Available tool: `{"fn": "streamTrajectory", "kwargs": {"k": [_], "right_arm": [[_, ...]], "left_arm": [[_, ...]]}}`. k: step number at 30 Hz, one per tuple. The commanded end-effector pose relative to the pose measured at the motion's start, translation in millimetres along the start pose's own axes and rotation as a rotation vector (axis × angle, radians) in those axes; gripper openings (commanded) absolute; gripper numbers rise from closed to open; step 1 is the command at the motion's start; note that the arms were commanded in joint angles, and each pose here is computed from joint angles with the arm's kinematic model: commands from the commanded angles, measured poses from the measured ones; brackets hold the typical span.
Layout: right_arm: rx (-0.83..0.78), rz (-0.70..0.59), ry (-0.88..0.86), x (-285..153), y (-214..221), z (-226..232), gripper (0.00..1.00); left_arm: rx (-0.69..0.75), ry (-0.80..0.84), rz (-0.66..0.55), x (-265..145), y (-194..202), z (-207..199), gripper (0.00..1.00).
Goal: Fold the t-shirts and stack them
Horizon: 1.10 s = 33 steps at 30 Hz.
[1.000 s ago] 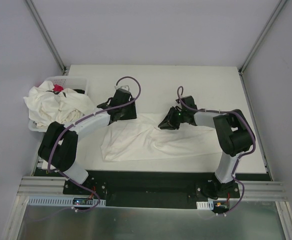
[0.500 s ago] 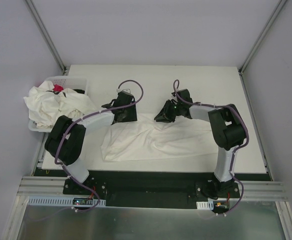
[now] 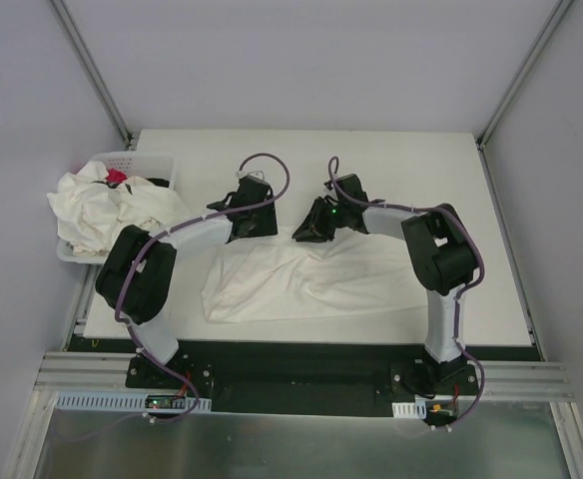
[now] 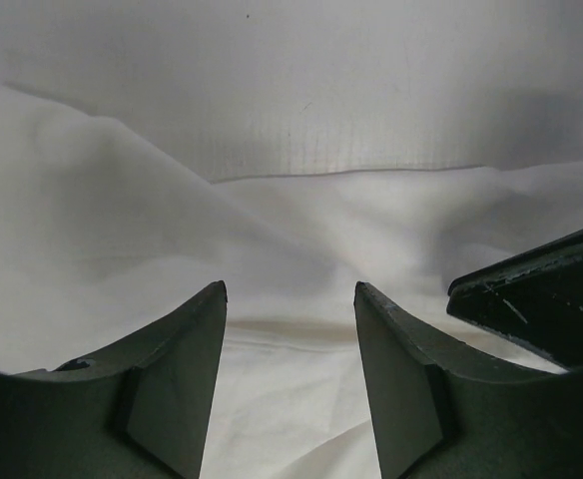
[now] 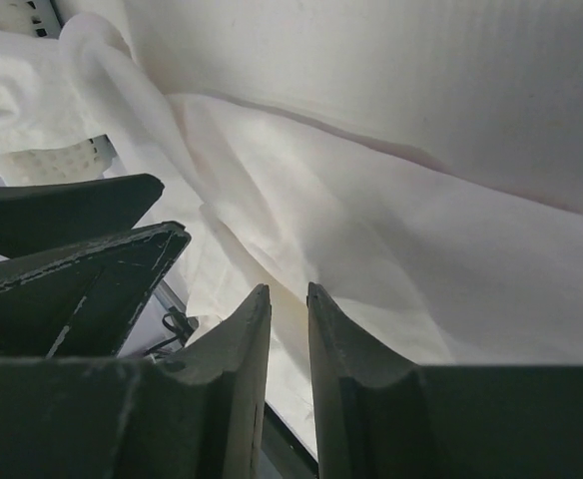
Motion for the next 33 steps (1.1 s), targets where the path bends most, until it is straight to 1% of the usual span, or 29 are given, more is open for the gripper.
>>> {"fn": "streamTrajectory", "kwargs": {"k": [1,13,17,22,27,33], "right_arm": [[0.004,0.038,-0.025,3,3,13,0.24],[-0.006,0.093,-0.021,5,25,14,0.24],[-0.038,0.111,-0.016,1,41,18,0.24],[-0.034,0.138,0.003,0,56,11,0.24],[-0.045,0.153,0.004,-9,72,9,0.24],[-0.043,0.179,0.029,-29,95,-11,0.24]], "left_arm": [[0.02,-0.017,-0.044,6,-17,-5,0.53],[0.015,-0.02,-0.003,19,-7,-5,0.53],[0.021,-0.028,0.001,19,-4,-3,0.52],[0.017,-0.042,0.013,22,1,-1,0.52],[0.015,-0.047,0.018,24,4,0,0.52],[0.015,-0.051,0.007,22,3,1,0.52]]}}
Point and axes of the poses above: each gripper's point midway between its finger pads, its own x axis out along the fingers, its own z axis along the line the jaws close on, y = z × x, the point moved 5 cm from there along -x, back along the fingers, and after that the axes turned 13 degrees about x, right-handed, at the moved point
